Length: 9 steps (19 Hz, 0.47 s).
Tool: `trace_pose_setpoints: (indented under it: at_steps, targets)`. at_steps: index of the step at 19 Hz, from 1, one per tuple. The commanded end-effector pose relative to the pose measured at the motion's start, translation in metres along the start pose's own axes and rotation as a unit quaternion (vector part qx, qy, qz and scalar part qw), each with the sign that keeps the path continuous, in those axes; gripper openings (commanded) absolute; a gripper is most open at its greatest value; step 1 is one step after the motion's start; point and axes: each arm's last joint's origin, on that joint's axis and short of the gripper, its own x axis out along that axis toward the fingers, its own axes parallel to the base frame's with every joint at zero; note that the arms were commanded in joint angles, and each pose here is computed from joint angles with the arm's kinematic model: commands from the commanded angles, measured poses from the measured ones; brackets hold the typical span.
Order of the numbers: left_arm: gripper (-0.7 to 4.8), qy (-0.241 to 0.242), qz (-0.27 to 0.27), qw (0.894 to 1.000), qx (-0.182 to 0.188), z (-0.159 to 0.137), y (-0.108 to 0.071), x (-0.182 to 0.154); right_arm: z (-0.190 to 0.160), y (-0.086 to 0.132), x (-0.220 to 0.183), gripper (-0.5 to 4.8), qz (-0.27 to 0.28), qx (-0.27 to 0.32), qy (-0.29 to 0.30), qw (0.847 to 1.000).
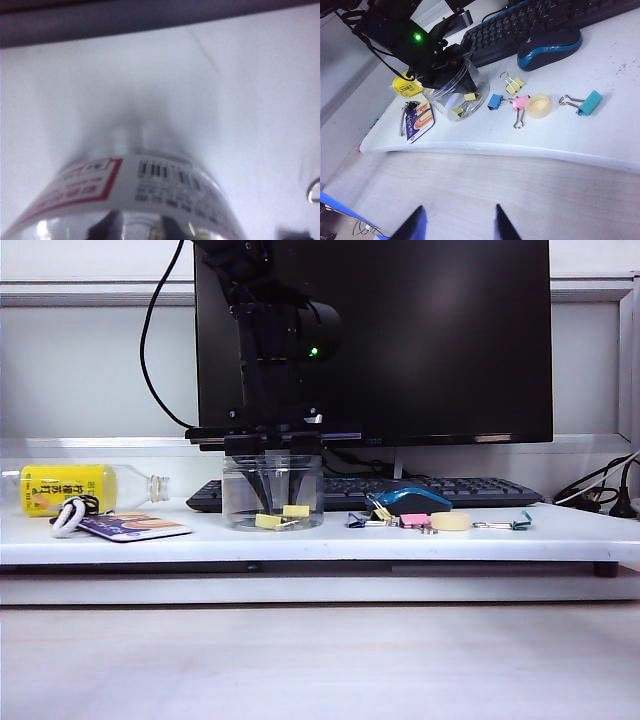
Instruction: Take the clips out of the round transparent plastic box and place them on the table.
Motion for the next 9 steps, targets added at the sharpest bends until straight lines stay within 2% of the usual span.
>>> trace_pose_setpoints:
  at_steps: [1,9]
  targets:
    - [1.11,-0.015,-0.01,1.0,-0.004,0.001,-0.0004,-0.0122,0.0019,0.0013,-0.0005,1.76,0.002,-0.007,-0.005,1.0]
    - [1.11,-0.025,-0.045,0.999,-0.01,0.0023,-0.0052,-0.0179,0.0018,0.0013,-0.0005,1.76,0.002,-0.006,-0.005,1.0]
